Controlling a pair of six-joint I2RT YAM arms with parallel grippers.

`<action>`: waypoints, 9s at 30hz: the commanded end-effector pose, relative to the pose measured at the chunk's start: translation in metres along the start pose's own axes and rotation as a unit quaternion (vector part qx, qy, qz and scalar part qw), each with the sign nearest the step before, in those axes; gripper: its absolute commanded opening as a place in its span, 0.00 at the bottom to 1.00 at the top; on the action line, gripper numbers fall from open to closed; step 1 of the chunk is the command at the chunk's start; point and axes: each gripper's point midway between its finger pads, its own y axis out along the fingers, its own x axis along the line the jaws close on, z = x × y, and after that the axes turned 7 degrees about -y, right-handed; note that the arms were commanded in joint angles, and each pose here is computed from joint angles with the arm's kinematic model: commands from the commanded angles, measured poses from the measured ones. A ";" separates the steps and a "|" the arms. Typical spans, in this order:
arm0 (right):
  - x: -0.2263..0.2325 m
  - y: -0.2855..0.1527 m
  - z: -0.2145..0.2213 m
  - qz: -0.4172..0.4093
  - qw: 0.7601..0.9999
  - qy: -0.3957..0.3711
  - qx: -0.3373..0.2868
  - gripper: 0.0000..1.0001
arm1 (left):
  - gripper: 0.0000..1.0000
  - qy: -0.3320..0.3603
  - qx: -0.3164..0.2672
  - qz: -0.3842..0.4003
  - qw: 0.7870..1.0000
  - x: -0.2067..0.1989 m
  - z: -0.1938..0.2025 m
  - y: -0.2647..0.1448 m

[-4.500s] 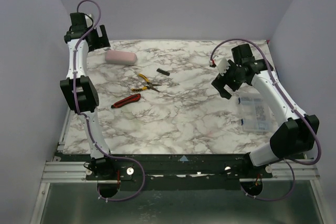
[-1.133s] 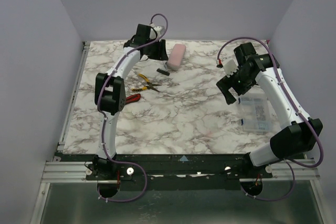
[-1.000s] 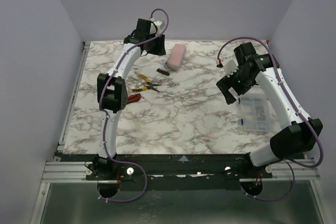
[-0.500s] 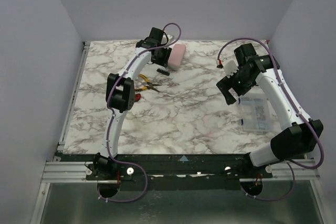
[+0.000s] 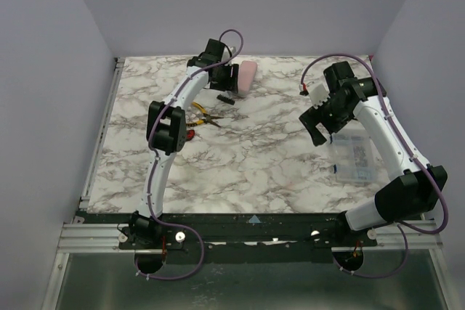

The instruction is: Open the umbrella

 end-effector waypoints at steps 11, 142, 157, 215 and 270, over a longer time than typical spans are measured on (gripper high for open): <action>0.003 -0.002 0.002 0.004 1.000 0.012 -0.010 0.99 | 0.75 -0.113 -0.163 0.150 0.969 -0.036 -0.104 -0.028; 0.042 0.170 -0.092 -0.229 0.959 -0.033 -0.164 0.49 | 0.50 -0.031 0.078 0.273 0.958 -0.104 0.087 -0.089; 0.111 0.114 -0.089 -0.282 0.939 -0.081 -0.178 0.58 | 0.61 -0.006 0.108 0.307 0.946 -0.132 0.106 -0.065; 0.027 0.185 -0.045 -0.238 0.962 -0.125 -0.052 0.45 | 0.24 0.433 -0.109 0.233 0.864 -0.138 0.291 -0.094; 0.083 0.109 -0.049 -0.208 0.767 -0.554 -0.247 0.94 | 0.40 0.513 -0.109 0.315 0.791 -0.142 0.288 -0.101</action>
